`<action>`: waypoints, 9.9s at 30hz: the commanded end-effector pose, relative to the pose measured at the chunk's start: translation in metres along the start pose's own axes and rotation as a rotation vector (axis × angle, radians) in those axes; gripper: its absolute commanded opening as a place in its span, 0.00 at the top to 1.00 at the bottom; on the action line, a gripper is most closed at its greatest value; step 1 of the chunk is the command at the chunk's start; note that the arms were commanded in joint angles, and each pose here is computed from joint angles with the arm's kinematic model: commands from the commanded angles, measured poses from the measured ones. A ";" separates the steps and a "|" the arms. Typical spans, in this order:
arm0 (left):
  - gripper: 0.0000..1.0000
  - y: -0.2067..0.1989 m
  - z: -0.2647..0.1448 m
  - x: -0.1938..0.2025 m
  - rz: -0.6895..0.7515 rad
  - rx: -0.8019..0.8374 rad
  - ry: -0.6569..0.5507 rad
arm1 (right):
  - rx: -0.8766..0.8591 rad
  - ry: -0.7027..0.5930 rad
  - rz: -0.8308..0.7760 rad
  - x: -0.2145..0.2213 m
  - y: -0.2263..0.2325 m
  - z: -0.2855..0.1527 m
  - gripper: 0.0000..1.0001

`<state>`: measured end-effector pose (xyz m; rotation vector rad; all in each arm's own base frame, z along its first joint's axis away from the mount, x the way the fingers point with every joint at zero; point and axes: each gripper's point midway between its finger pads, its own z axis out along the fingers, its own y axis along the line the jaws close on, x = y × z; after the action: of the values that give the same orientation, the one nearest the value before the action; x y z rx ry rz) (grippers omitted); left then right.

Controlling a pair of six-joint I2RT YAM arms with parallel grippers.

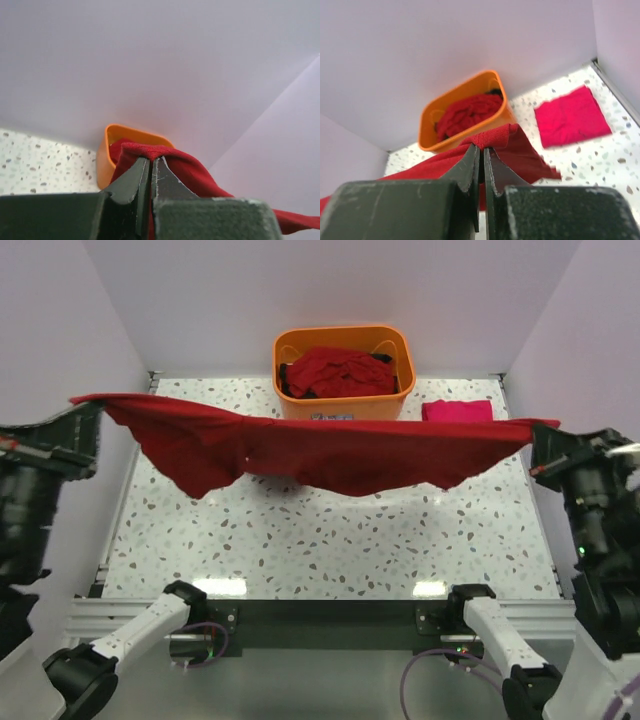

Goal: Fold and stack the t-shirts
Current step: Flatten the tshirt out, then fold the tshirt

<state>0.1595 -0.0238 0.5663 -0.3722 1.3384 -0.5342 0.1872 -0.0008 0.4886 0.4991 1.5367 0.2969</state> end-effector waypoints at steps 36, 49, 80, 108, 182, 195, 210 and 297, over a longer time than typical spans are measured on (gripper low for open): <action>1.00 0.180 0.265 0.350 0.319 -0.228 0.555 | 0.303 0.501 -0.178 0.266 -0.125 0.250 1.00; 1.00 0.206 0.248 0.409 0.269 -0.237 0.690 | 0.292 0.588 -0.233 0.305 -0.138 0.301 1.00; 1.00 0.187 0.001 0.403 -0.110 -0.582 0.865 | 0.406 0.676 -0.334 0.288 -0.159 0.239 1.00; 0.12 0.196 -0.082 0.428 -0.144 -0.593 1.071 | 0.658 0.855 -0.373 0.317 -0.210 0.150 0.01; 0.00 0.275 0.096 0.393 -0.037 -0.764 0.899 | 0.104 0.886 -0.282 0.387 -0.068 0.212 0.01; 0.04 0.219 -0.096 0.457 -0.153 -0.725 1.092 | 0.288 0.822 -0.232 0.355 -0.118 0.110 0.01; 0.60 0.246 -0.116 0.485 -0.119 -0.823 1.155 | 0.433 0.890 -0.196 0.370 -0.161 0.054 0.01; 1.00 0.180 0.086 0.434 -0.177 -0.457 1.086 | 0.420 0.835 -0.119 0.361 -0.134 0.122 1.00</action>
<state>0.2950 -0.1274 0.1130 -0.6585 2.6147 -0.6027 0.2803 0.0544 0.0881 0.6455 2.5291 0.1206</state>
